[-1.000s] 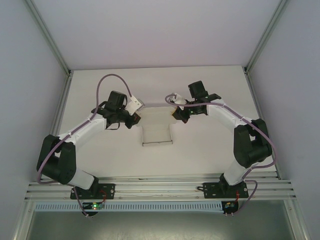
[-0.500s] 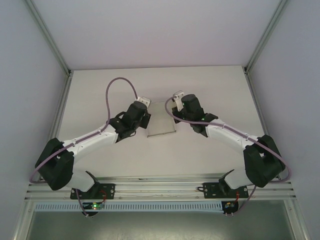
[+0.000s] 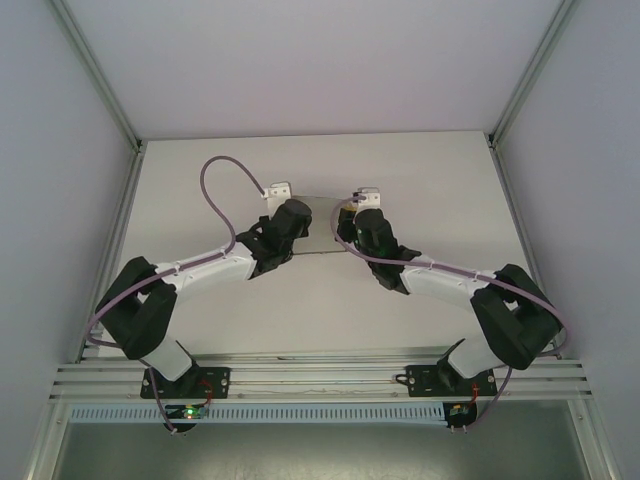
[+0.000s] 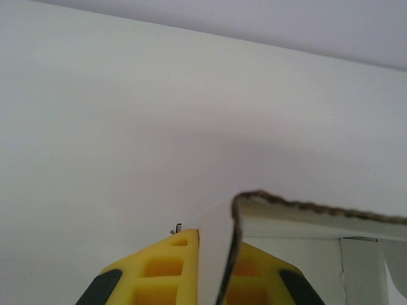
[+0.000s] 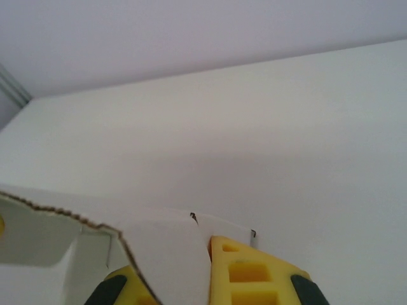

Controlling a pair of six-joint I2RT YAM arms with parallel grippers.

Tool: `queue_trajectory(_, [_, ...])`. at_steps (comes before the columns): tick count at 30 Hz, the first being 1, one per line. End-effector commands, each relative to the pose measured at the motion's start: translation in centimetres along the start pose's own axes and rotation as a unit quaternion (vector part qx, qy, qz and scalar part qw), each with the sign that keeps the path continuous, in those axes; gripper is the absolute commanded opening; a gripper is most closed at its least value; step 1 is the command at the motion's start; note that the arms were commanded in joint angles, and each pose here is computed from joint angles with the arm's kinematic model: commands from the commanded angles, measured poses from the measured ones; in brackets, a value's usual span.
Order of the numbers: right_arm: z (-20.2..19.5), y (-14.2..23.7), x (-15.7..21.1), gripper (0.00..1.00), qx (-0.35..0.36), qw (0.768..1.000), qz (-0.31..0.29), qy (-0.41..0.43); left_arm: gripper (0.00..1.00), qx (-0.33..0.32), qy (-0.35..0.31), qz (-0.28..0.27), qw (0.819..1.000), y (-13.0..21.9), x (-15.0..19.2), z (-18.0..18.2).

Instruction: Assemble paper box

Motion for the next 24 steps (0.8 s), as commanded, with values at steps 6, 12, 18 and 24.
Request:
queue_trajectory(6, [2.8,-0.3,-2.1,0.0,-0.034,0.994,-0.071,-0.07,0.0,0.033,0.088,-0.041,0.995,-0.7,-0.5,-2.0])
queue_trajectory(12, [1.5,-0.7,0.4,0.0,-0.022,0.998,-0.05,-0.031,0.0,0.051,0.06,-0.026,0.997,-1.2,1.2,-1.9])
queue_trajectory(18, [1.2,-1.1,2.2,0.0,-0.032,0.998,-0.046,-0.013,0.0,0.066,0.048,-0.005,0.997,-1.6,2.9,-1.8])
queue_trajectory(24, [0.4,-0.6,3.9,0.0,-0.034,0.997,-0.062,-0.015,0.0,0.093,0.032,-0.002,0.995,-1.5,4.3,-1.3])
Point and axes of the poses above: each hand's point on the last joint's axis, 136 mm out from that joint toward the fingers, its own y axis back along the fingers, its own z axis along the line the jaws close on, x = y × z, the point moved 1 cm from there along y, back along the fingers, and after that the axes turned 8 degrees about y, right-handed, at the moved point
